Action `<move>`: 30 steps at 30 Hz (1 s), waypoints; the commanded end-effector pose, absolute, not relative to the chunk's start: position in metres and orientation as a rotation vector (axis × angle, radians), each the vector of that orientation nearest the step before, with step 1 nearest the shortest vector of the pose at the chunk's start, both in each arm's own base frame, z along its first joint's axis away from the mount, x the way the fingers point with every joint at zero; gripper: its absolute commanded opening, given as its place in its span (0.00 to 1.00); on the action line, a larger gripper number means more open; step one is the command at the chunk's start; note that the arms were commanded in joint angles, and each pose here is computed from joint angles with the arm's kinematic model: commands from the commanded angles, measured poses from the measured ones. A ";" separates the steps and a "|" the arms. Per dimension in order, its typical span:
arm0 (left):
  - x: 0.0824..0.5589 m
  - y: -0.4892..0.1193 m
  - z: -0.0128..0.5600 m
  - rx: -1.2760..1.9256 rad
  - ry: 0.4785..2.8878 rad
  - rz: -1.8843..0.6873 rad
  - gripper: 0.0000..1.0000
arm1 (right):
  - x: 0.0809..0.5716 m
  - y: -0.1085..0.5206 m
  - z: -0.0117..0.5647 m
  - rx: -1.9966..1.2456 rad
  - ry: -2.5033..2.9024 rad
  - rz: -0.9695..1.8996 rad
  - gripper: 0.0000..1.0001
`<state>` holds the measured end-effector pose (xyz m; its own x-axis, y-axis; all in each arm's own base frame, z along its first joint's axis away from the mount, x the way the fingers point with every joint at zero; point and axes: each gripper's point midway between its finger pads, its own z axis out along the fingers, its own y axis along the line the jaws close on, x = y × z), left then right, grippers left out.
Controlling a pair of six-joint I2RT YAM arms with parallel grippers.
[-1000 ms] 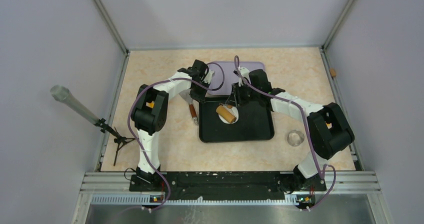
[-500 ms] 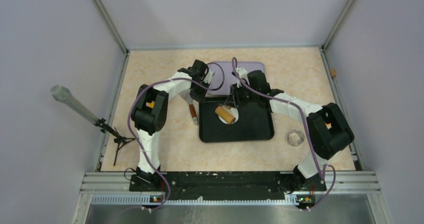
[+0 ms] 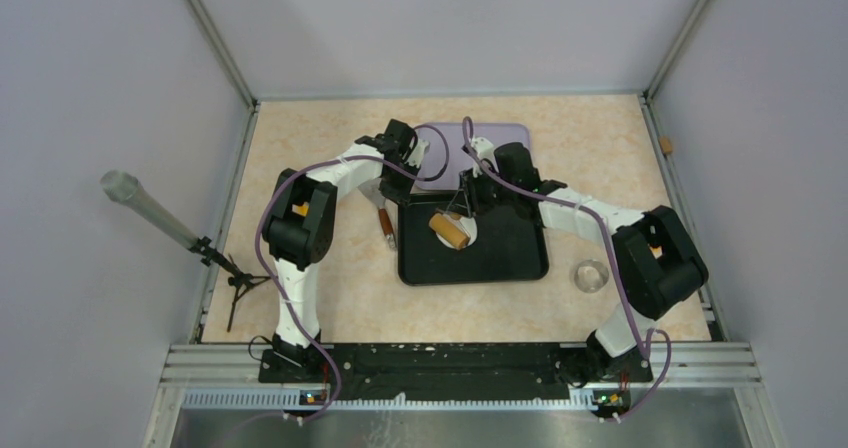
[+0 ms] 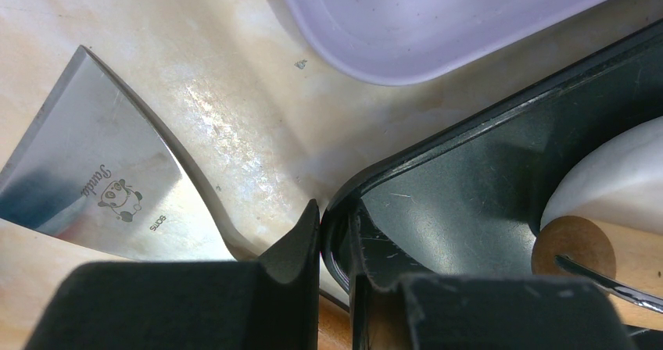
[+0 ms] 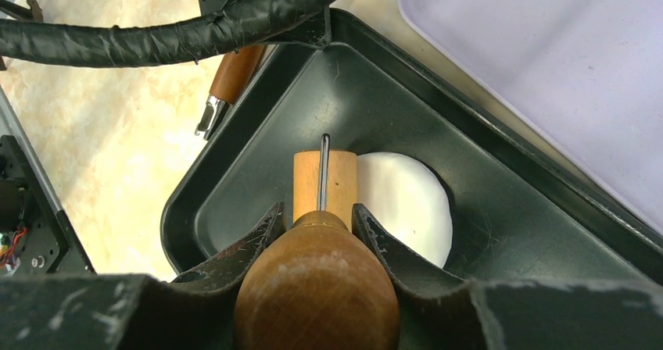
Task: Roll out the dumpling wrappers from the dough
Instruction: Flatten out the dough on the work surface.
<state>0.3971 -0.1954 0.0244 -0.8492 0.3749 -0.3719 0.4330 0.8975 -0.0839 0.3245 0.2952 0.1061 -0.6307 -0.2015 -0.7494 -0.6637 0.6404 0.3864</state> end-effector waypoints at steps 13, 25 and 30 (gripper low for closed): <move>0.409 -0.190 0.011 0.559 2.702 -0.156 0.00 | 0.260 0.269 0.028 -0.811 2.473 0.803 0.00; 0.408 -0.191 0.011 0.560 2.701 -0.153 0.00 | 0.258 0.274 0.040 -0.838 2.427 0.847 0.00; 0.408 -0.191 0.011 0.562 2.702 -0.150 0.00 | 0.255 0.276 0.046 -0.852 2.404 0.870 0.00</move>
<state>0.3968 -0.1961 0.0244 -0.8483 0.3769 -0.3719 0.4346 0.8968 -0.0825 0.3085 0.3041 0.1043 -0.6075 -0.2377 -0.7579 -0.7153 0.5785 0.3919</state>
